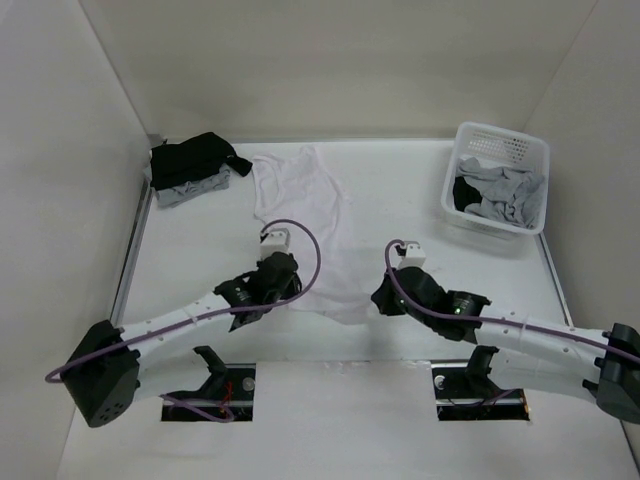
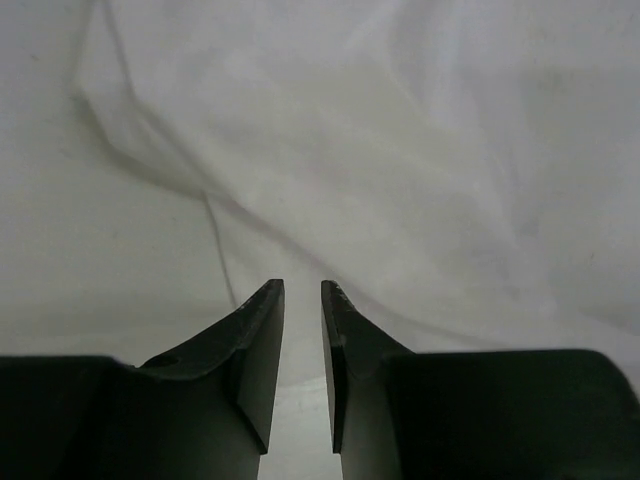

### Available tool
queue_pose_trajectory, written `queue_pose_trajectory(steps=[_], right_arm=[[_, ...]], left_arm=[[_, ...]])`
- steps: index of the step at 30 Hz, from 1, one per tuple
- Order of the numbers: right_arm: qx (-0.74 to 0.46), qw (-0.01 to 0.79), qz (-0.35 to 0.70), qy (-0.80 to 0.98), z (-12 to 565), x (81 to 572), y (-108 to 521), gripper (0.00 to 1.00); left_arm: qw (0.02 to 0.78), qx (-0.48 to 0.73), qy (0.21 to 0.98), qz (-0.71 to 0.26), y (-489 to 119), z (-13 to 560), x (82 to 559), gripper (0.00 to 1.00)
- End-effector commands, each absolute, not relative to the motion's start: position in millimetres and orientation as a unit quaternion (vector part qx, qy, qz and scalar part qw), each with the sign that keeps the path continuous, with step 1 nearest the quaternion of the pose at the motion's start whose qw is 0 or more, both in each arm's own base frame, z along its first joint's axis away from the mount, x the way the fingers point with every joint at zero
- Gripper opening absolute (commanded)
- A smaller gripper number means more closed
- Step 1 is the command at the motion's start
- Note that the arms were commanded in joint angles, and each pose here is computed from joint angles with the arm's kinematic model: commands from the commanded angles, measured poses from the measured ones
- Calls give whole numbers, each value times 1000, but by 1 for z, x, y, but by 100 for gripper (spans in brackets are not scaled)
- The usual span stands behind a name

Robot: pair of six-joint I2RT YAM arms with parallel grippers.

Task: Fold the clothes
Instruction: Flatten the tank top out

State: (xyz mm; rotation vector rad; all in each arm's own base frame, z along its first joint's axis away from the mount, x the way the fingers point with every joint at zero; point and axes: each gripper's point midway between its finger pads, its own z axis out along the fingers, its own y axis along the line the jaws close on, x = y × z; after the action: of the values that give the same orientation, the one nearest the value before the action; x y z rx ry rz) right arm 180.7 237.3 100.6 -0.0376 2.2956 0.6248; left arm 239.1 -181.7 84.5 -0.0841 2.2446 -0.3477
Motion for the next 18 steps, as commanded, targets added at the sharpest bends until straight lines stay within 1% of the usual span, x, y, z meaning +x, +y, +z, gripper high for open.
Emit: queue_pose_trajectory(steps=[1, 3, 5, 8, 12, 18], right_arm=[[-17, 391, 266, 881, 112, 187, 239, 5], [-14, 395, 269, 878, 113, 189, 237, 5], [-13, 397, 271, 877, 114, 189, 236, 5], [-12, 398, 271, 877, 111, 189, 236, 5], [-11, 397, 268, 878, 106, 191, 235, 5], [-16, 393, 272, 878, 101, 190, 238, 6]], left_arm=[[387, -13, 918, -89, -180, 58, 223, 21], [384, -7, 921, -66, -180, 51, 224, 21], [378, 1, 924, -51, -180, 46, 223, 25], [371, 8, 928, -44, -182, 44, 220, 27], [363, 0, 930, -54, -182, 41, 215, 30], [348, 0, 933, -89, -193, 42, 206, 30]])
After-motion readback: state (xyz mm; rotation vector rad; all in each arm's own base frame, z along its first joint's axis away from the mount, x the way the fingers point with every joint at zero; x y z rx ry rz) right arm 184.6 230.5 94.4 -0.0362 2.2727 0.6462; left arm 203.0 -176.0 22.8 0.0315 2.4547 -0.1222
